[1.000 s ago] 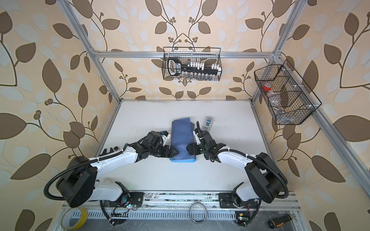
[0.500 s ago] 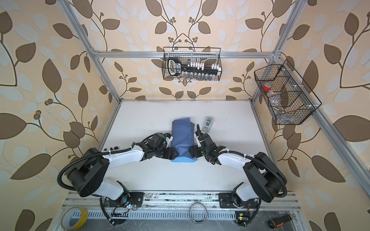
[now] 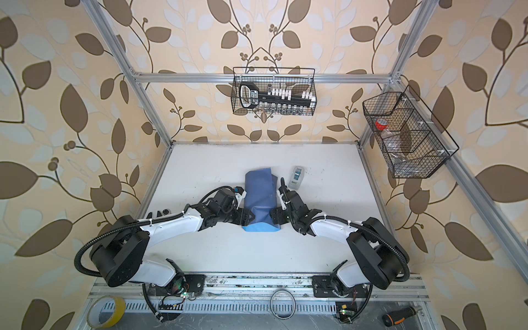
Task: Wrap a gift box in wrapping paper
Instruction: Fold the third fold of the wrapping paper on the gift box.
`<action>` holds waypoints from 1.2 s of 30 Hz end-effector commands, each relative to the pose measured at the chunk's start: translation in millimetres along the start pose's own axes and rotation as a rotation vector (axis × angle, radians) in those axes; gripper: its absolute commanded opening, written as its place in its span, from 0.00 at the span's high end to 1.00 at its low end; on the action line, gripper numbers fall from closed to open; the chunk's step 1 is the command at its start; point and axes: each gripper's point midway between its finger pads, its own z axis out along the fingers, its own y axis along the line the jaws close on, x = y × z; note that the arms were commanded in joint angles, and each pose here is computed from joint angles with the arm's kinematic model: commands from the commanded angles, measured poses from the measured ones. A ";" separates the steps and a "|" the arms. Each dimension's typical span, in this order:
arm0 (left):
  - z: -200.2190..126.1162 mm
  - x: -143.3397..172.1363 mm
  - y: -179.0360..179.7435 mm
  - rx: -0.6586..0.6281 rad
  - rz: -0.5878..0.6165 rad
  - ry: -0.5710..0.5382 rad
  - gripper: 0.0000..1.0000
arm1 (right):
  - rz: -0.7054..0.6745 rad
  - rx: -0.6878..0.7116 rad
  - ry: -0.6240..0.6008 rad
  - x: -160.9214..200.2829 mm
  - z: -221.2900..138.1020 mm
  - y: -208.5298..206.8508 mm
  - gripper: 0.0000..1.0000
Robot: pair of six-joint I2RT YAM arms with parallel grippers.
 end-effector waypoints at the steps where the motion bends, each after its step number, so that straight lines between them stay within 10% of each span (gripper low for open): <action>1: 5.7 -3.4 10.4 -0.056 0.034 -0.009 0.23 | -0.013 0.017 0.005 6.7 2.6 -2.6 0.17; 36: 19.9 5.2 8.1 -0.159 -0.062 -0.026 0.47 | -0.021 0.166 -0.084 21.2 6.0 -3.0 0.57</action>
